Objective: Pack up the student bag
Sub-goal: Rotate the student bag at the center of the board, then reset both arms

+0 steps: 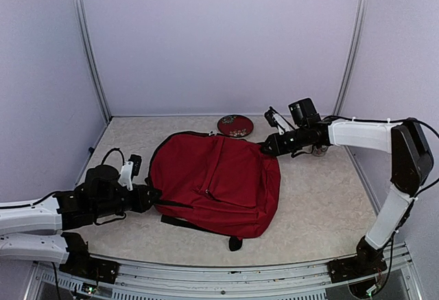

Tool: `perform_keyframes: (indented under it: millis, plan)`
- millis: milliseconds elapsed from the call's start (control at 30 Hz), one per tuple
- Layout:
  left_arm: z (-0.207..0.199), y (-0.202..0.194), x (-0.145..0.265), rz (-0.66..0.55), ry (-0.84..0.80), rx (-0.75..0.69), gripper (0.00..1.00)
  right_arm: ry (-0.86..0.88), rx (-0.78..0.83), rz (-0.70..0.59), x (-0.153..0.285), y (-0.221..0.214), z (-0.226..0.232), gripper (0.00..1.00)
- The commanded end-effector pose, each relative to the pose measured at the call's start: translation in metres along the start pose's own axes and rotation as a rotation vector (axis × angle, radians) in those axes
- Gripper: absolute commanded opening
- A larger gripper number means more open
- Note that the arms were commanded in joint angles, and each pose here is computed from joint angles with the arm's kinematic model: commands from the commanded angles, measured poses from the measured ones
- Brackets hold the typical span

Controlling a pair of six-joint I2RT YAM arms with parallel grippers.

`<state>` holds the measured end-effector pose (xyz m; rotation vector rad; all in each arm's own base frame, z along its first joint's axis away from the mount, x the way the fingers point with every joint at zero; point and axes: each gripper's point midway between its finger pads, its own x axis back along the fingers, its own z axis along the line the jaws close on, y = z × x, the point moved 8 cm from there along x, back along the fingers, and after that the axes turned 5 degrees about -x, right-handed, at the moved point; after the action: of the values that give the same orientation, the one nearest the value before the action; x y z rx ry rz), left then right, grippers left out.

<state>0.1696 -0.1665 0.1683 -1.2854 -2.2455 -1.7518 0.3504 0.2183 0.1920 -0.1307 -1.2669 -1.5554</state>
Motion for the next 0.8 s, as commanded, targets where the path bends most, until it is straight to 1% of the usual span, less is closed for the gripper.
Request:
perform_keyframes:
  millis: [0,33,100,133,167,200,267,333,367,433,533,633,700,767]
  plan:
    - [0.004,-0.01,0.004,0.014,0.042,0.058,0.41,-0.095,0.037,-0.115,0.018,0.044,-0.014,0.44]
    - [0.0,-0.008,0.005,0.012,0.033,0.05,0.51,-0.097,0.051,-0.127,0.023,0.05,-0.011,0.59]
    - [-0.007,0.004,0.01,-0.013,0.062,0.003,0.62,-0.113,0.083,-0.162,0.041,0.062,-0.004,0.81]
    - [-0.01,0.015,0.015,-0.045,0.096,-0.041,0.67,-0.118,0.095,-0.182,0.051,0.067,-0.002,0.88]
    - [-0.011,0.026,0.021,-0.072,0.138,-0.069,0.72,-0.122,0.105,-0.21,0.064,0.073,0.0,0.94]
    - [-0.011,0.038,0.027,-0.109,0.184,-0.089,0.8,-0.126,0.109,-0.237,0.077,0.077,0.0,0.99]
    - [-0.011,0.063,0.038,-0.177,0.238,-0.121,0.89,-0.134,0.105,-0.316,0.108,0.082,-0.003,1.0]
    - [-0.011,0.088,0.045,-0.223,0.249,-0.141,0.95,-0.155,0.082,-0.394,0.138,0.079,-0.011,1.0]
    - [-0.013,0.104,0.049,-0.249,0.234,-0.14,0.97,-0.176,0.053,-0.415,0.147,0.069,-0.021,1.0]
    - [-0.006,0.13,0.051,-0.269,0.241,-0.174,0.98,-0.226,0.005,-0.512,0.177,0.06,-0.034,1.0]
    - [0.014,0.163,0.053,-0.305,0.336,-0.188,0.99,-0.316,-0.104,-0.602,0.2,0.023,-0.065,1.0]
    - [0.045,0.187,0.052,-0.357,0.414,-0.18,0.99,-0.417,-0.16,-0.623,0.203,-0.009,-0.081,1.0]
    - [0.068,0.191,0.047,-0.392,0.478,-0.185,0.99,-0.455,-0.165,-0.612,0.197,-0.027,-0.088,1.0]
    - [0.094,0.185,0.04,-0.395,0.558,-0.137,0.99,-0.493,-0.229,-0.61,0.19,-0.045,-0.097,1.0]
